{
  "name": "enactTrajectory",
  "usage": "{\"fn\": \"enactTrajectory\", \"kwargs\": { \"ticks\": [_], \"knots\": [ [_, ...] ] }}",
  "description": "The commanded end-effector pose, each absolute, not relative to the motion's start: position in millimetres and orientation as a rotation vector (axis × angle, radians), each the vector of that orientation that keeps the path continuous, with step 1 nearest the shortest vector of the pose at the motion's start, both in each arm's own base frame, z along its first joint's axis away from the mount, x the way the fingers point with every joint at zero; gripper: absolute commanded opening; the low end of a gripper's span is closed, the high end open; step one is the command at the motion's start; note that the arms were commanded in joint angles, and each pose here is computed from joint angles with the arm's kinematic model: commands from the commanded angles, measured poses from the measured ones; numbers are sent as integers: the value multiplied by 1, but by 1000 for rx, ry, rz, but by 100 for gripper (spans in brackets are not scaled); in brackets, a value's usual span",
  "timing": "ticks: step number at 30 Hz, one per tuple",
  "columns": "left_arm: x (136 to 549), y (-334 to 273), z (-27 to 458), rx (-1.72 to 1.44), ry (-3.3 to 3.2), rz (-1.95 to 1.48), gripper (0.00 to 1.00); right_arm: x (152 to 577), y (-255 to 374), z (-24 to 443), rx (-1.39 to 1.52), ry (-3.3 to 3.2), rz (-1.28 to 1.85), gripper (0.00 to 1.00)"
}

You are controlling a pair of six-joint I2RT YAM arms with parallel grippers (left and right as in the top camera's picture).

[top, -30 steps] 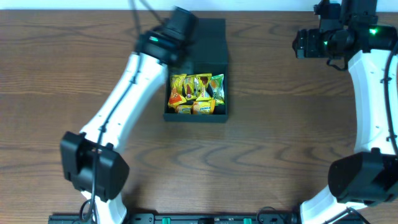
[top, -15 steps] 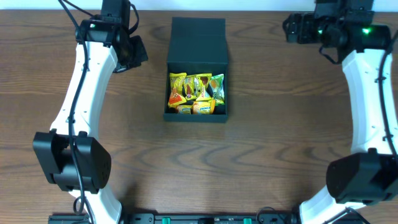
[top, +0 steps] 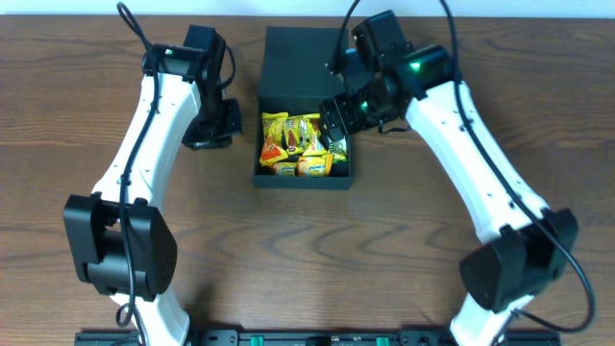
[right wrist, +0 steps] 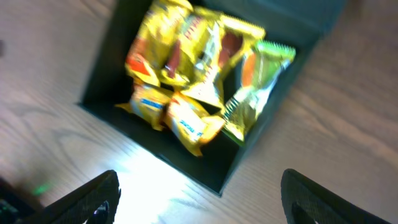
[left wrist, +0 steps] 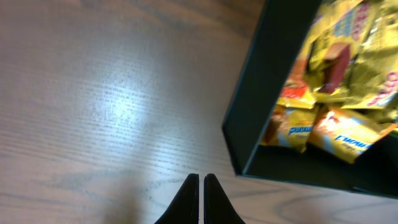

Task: Pack container
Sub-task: 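Raise both grippers to the box lid's back edge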

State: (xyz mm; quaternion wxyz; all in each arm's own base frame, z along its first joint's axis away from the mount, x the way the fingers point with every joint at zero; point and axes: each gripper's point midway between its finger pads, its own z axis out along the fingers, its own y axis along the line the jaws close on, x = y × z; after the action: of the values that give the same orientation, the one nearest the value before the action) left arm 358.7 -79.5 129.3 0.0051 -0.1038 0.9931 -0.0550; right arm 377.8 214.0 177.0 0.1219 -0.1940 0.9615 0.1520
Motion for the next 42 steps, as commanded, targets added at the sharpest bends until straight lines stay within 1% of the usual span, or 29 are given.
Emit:
{"fn": "enactTrajectory", "kwargs": {
  "ticks": [1,6,9,11,13,14,15,16,17,18,19,20,21,23,26,29,34,38,42],
  "knots": [
    [350,-79,128,-319,3121,-197,6,375,211,155,-529,2895,448,82],
    [352,-79,137,-312,3079,-212,6,376,211,150,-529,2904,442,81],
    [356,-80,145,-302,3039,-224,6,388,204,152,-500,2872,415,82],
    [362,-80,151,-276,2997,-234,6,400,198,155,-463,2839,418,85],
    [379,-84,163,-241,2900,-268,6,418,183,160,-374,2803,445,93],
    [389,-88,169,-204,2852,-295,19,427,177,164,-340,2777,499,94],
    [400,-92,174,-174,2801,-330,43,435,171,168,-309,2747,552,92],
    [411,-98,180,-155,2749,-374,86,446,163,173,-276,2710,604,79],
    [422,-103,185,-140,2700,-407,88,456,156,179,-249,2670,646,64],
    [432,-108,189,-126,2656,-438,80,464,149,184,-227,2633,677,43],
    [443,-112,195,-109,2603,-470,60,472,144,187,-205,2602,706,23],
    [457,-116,202,-99,2541,-488,21,479,140,192,-183,2567,744,7],
    [471,-118,206,-124,2488,-507,5,485,140,192,-183,2546,758,1],
    [489,-118,206,-171,2436,-530,6,495,142,189,-192,2516,763,1],
    [511,-109,193,-287,2403,-575,6,512,150,176,-156,2489,815,2],
    [540,-107,180,-342,2334,-787,6,533,152,154,-81,2462,938,2],
    [570,-93,139,-510,2298,-1019,5,560,155,128,15,2394,1131,2],
    [589,-91,103,-596,2350,-1061,5,580,155,103,156,2357,1259,2],
    [601,-85,80,-670,2424,-1005,5,583,147,80,245,2381,1279,1]
  ]
}}
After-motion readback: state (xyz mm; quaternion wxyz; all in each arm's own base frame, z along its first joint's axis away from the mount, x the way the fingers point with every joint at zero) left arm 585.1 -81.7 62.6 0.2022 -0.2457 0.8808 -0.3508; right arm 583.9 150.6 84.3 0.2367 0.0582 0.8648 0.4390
